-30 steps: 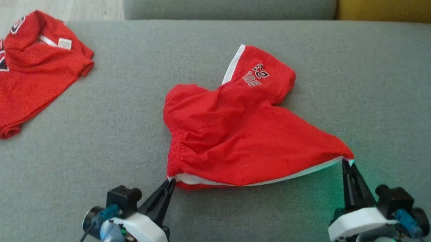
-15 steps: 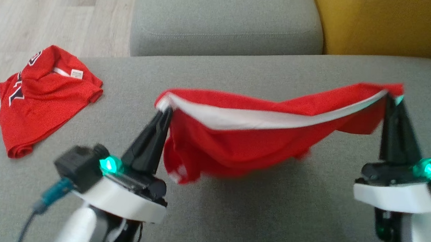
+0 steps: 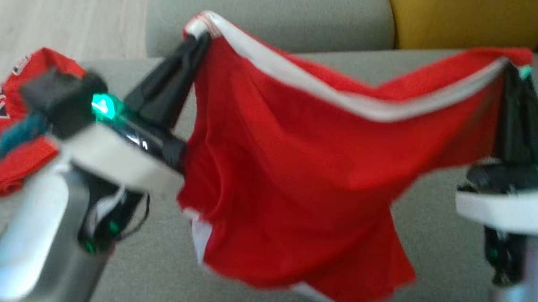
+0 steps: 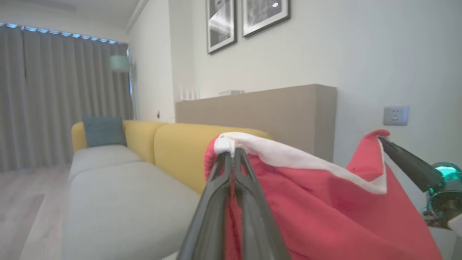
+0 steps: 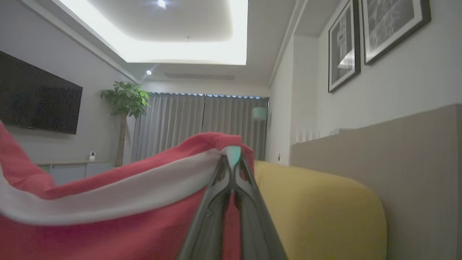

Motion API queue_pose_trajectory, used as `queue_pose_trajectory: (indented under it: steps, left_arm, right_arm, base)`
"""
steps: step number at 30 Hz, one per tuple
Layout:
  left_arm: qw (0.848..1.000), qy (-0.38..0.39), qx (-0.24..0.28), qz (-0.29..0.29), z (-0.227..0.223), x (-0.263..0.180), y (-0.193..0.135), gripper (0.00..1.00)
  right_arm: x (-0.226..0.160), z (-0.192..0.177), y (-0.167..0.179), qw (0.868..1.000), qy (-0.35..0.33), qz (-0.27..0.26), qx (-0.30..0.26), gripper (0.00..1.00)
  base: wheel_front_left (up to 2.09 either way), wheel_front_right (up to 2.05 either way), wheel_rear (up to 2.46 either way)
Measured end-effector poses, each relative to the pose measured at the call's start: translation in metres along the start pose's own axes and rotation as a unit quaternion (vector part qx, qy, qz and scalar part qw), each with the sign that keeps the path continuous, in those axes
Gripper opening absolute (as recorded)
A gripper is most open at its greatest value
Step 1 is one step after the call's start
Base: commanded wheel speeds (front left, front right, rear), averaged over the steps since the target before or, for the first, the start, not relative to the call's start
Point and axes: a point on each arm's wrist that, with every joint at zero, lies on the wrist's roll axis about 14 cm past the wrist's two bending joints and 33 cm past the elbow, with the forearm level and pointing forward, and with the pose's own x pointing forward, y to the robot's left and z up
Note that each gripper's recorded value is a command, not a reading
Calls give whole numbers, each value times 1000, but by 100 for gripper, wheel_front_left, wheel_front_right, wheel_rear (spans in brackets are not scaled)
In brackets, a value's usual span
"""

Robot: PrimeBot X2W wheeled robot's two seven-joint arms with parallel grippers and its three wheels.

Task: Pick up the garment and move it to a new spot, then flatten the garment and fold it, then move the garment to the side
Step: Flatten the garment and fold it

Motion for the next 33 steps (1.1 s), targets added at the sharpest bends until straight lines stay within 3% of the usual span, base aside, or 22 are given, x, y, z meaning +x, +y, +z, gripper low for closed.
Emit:
queue_pose_trajectory:
  steps: [6, 7, 14, 16, 17, 21, 26, 29, 33]
  left_arm:
    - [998, 58, 7, 18, -42, 49, 46, 0]
    - [998, 58, 7, 18, -42, 49, 46, 0]
    - [997, 13, 60, 35, -36, 138, 103, 0]
    - [997, 5, 63, 40, -47, 154, 115, 0]
    - [997, 20, 55, 48, -74, 162, 127, 0]
    - [992, 103, 20, 65, -167, 147, 144, 0]
    - [973, 211, -35, 83, -275, 91, 143, 0]
    - [967, 231, -63, 86, -298, 70, 134, 0]
    - [971, 219, -65, 72, -289, 59, 123, 0]
  right_arm:
    - [53, -51, -6, 999, 50, 7, 12, 0]
    - [53, -51, -6, 999, 50, 7, 12, 0]
    - [150, -40, -19, 999, -23, 14, -26, 0]
    - [162, -54, -23, 999, -16, 13, -34, 0]
    - [164, -83, -28, 999, 11, 11, -37, 0]
    - [145, -162, -24, 995, 103, 15, -9, 0]
    - [96, -240, -7, 979, 201, 24, 28, 0]
    - [68, -262, -5, 971, 234, 14, 46, 0]
    - [55, -250, -6, 973, 223, 1, 58, 0]
  base:
    - [0, 0, 0]
    - [0, 0, 0]
    - [0, 0, 0]
    - [0, 0, 0]
    - [0, 0, 0]
    - [0, 0, 0]
    - [0, 0, 0]
    - [0, 0, 0]
    - [0, 0, 0]
